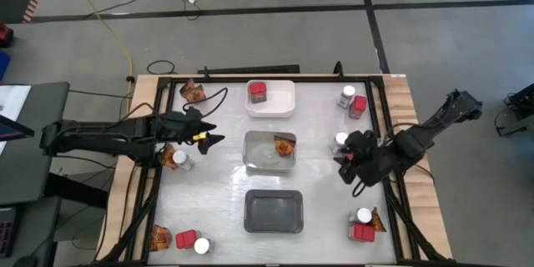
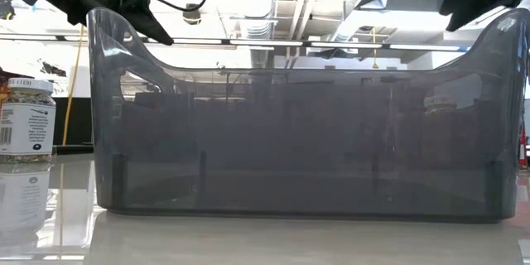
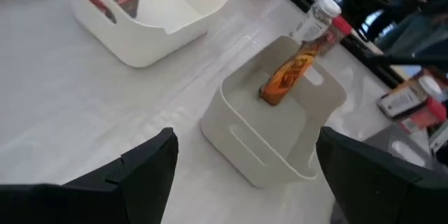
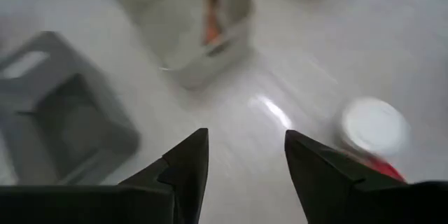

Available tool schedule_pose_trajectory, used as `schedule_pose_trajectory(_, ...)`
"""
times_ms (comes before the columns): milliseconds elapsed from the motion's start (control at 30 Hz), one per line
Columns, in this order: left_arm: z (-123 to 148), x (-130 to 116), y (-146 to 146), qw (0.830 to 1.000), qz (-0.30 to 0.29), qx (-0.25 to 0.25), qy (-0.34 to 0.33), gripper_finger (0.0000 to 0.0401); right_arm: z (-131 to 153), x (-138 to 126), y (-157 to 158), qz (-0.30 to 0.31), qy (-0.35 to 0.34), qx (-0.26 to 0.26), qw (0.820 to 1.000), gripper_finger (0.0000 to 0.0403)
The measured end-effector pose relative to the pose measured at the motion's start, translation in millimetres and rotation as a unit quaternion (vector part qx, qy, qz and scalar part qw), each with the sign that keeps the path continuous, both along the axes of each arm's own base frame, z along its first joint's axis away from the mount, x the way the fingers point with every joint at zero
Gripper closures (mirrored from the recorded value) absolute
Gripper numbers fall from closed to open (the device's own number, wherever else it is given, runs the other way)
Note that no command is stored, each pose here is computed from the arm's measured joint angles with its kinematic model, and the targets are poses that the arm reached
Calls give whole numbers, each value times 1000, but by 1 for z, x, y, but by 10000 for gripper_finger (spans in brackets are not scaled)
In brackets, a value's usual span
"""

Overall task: Sort spices by type
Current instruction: Put the white seasoning bottle into the black bin

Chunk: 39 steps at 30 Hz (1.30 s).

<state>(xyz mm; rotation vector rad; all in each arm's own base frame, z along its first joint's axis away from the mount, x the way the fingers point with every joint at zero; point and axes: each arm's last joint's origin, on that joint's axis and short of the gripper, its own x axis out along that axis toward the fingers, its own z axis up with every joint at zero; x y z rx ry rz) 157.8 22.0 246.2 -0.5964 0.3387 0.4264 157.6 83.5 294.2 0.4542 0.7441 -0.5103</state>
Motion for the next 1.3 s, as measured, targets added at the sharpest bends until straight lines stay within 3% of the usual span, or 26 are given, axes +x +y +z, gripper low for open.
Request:
schedule_pose_trajectory(200,12,12,-8,999,42,-10,21,77,-17,-19,-12,46,-62,7,997,186)
schedule_pose_trajectory(400,31,34,-20,989,90,-42,106,77,-25,-34,-22,48,-72,12,996,186)
schedule_pose_trajectory(667,43,46,-33,939,210,-150,228,77,-21,-40,-26,74,-76,-7,994,186)
schedule_pose_trajectory(933,39,36,-46,903,267,-194,274,77,-21,-40,-26,88,-69,-22,993,186)
schedule_pose_trajectory(1300,40,34,-49,904,263,-194,274,77,-21,-39,-26,83,-70,-15,994,186)
